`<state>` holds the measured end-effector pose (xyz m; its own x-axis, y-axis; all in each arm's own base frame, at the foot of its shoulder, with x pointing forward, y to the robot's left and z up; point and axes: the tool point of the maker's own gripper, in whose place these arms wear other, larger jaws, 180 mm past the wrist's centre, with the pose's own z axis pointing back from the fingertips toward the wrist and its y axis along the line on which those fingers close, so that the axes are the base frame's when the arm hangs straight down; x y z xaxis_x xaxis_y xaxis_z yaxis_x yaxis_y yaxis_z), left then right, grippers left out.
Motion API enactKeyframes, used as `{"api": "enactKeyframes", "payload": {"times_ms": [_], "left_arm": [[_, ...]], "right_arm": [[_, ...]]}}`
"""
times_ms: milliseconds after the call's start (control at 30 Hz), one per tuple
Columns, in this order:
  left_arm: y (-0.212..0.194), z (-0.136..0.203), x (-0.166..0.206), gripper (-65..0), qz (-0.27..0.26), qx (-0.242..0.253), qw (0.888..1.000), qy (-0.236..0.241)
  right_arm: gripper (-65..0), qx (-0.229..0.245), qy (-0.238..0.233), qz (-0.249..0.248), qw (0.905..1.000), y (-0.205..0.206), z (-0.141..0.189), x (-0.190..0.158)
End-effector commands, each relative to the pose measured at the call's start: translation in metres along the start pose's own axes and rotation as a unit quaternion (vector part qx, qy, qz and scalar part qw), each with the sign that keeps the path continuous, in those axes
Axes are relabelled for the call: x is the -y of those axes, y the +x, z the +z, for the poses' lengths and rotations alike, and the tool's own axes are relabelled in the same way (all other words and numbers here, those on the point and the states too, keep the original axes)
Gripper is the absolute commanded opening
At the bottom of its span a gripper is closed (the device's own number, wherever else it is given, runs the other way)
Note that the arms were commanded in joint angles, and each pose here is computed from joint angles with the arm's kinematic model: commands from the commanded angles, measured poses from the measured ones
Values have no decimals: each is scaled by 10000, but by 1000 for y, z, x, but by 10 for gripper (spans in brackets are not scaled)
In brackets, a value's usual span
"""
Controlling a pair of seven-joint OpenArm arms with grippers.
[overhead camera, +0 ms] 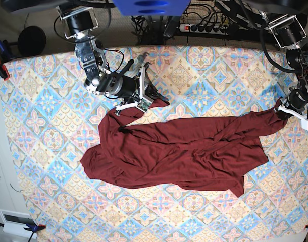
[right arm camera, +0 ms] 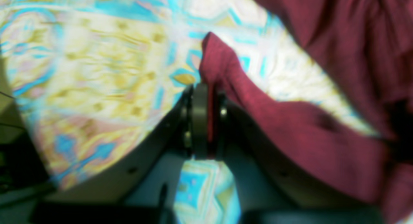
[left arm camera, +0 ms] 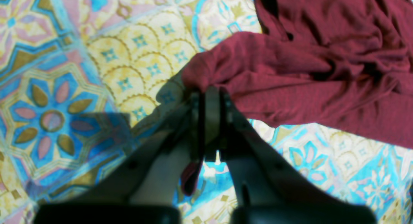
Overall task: Layout the t-shirt on the table in an organized manner, then fold the t-shirt properly
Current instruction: 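Lift the shirt part with the right gripper and swing it upward, then lower the right gripper and grasp the shirt edge near the body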
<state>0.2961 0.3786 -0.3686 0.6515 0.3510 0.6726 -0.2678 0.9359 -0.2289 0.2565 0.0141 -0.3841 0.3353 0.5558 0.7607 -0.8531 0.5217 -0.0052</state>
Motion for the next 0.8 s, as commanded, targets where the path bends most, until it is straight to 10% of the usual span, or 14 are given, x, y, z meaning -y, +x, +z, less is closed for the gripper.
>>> {"api": "enactKeyframes", "payload": {"times_ms": [0,233,767], "left_arm": [[21,7,-3,-650,-133,266,9996,25],[4,9,-9,-650,-128,87,9999,72],[-12,26,-35,-650,-426,-68,9984,363]], "right_arm": [[-634,382,-94,159,9991,25,11,3],[-635,256,497,506,9971,23,28,-72],[-614,61,736,1507,9858,32,27,-73]]}}
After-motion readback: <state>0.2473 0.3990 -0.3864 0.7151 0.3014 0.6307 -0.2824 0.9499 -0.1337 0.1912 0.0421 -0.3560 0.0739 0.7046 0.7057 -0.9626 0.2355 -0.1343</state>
